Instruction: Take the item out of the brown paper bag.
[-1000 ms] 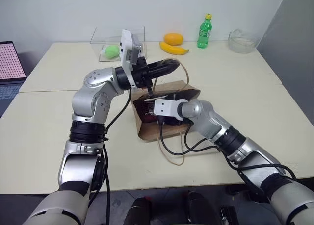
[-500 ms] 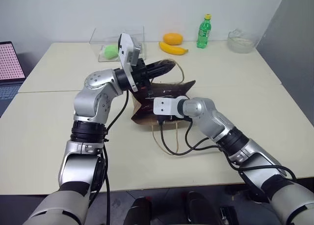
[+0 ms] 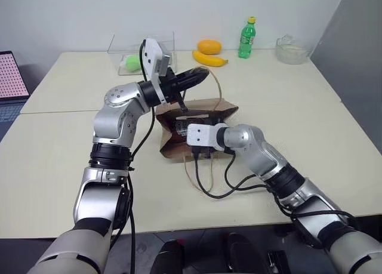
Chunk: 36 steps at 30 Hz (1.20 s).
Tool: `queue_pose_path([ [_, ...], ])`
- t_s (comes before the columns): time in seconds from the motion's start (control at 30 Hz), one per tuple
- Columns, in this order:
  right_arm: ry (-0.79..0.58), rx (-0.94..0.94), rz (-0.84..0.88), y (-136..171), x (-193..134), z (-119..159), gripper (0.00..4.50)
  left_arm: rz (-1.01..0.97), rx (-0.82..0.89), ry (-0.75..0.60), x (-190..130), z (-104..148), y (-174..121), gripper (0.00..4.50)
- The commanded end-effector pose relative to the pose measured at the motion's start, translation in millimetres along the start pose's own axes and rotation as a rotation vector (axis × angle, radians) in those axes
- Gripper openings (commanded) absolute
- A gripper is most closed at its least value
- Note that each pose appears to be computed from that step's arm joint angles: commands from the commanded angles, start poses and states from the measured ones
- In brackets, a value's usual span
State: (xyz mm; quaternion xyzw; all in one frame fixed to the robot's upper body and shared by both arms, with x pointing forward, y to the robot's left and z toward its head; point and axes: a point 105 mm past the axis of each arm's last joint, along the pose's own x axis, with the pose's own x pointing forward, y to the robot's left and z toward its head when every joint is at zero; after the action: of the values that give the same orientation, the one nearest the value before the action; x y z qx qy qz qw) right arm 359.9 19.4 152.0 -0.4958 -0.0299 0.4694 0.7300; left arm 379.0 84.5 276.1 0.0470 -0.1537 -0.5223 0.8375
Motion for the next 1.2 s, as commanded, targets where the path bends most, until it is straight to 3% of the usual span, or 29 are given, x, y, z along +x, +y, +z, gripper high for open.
queue_pose_path([
  [0.03,-0.020,-0.033,-0.070,-18,-6,13,2.26,0.026,0.030,-0.057,-4,21,7,0.00],
  [0.23,0.068,-0.070,-0.057,-17,5,2,4.47,0.018,0.021,-0.060,-5,22,5,0.00],
  [0.6,0.232,-0.227,-0.018,-19,29,-24,4.47,0.000,0.022,-0.052,-6,22,2,0.00],
  [1.0,0.320,-0.194,0.078,-13,45,-50,4.47,-0.015,0.027,-0.046,-6,20,-2,0.00],
  [1.1,0.324,-0.171,0.105,-10,47,-53,3.92,-0.018,0.029,-0.046,-6,20,-3,0.00],
  [1.2,0.319,-0.138,0.116,-9,47,-54,3.04,-0.019,0.032,-0.045,-6,20,-3,0.00],
])
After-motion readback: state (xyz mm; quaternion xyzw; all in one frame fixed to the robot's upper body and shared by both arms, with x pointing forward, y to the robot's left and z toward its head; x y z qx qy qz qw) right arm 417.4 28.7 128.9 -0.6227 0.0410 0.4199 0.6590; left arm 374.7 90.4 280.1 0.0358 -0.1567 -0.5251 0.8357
